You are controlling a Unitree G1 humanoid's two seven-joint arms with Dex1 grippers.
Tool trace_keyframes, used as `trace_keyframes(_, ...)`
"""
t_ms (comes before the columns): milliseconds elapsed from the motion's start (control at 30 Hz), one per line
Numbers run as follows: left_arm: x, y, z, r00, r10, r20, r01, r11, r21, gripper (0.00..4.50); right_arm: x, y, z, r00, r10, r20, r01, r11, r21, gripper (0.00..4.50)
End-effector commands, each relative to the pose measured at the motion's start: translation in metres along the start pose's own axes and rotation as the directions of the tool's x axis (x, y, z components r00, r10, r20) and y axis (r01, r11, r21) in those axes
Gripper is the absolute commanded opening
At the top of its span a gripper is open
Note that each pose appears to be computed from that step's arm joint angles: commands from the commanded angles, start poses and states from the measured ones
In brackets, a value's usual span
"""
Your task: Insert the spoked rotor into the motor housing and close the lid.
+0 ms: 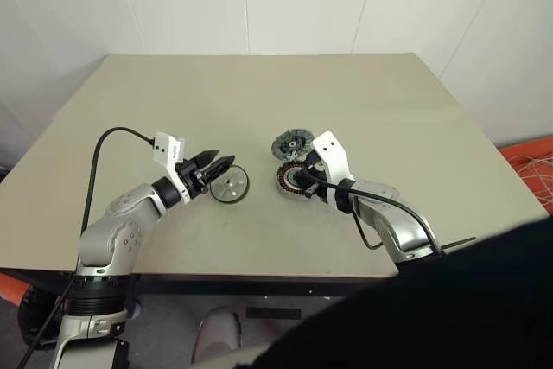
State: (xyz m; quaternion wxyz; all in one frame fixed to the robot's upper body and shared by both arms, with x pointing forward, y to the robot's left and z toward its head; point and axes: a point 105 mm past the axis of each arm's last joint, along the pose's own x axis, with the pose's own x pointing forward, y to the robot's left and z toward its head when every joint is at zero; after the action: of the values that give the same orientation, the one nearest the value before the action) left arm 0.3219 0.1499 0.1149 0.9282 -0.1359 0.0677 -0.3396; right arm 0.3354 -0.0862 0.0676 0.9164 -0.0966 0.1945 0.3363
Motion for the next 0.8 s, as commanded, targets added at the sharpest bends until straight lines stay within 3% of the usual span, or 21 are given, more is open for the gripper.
trace_keyframes(33,0.0008,-0.0031,0.0131,0.999,-0.013,0.038,0.012,0.999,0.033,2.86,-0.0042,-0.0018,0.011,0.999,-0.011,0.038,0.012,1.0,-0.022,0.61)
trace_keyframes(333,0.0015,-0.0028,0.0134,0.999,-0.012,0.04,0.011,0.999,0.033,2.86,-0.0033,0.0009,0.0121,0.999,0.0,0.039,0.001,1.0,-0.024,0.61)
trace_keyframes(633,0.0011,-0.0018,0.0132,0.999,-0.008,0.04,0.007,0.999,0.034,2.86,-0.0035,0.0011,0.0158,0.999,-0.004,0.054,0.006,0.999,-0.049,3.58)
trace_keyframes(800,0.0009,-0.0022,0.0121,0.999,-0.009,0.038,0.008,0.999,0.033,2.86,-0.0042,-0.0008,0.0208,0.997,-0.014,0.076,0.016,0.999,-0.036,3.58)
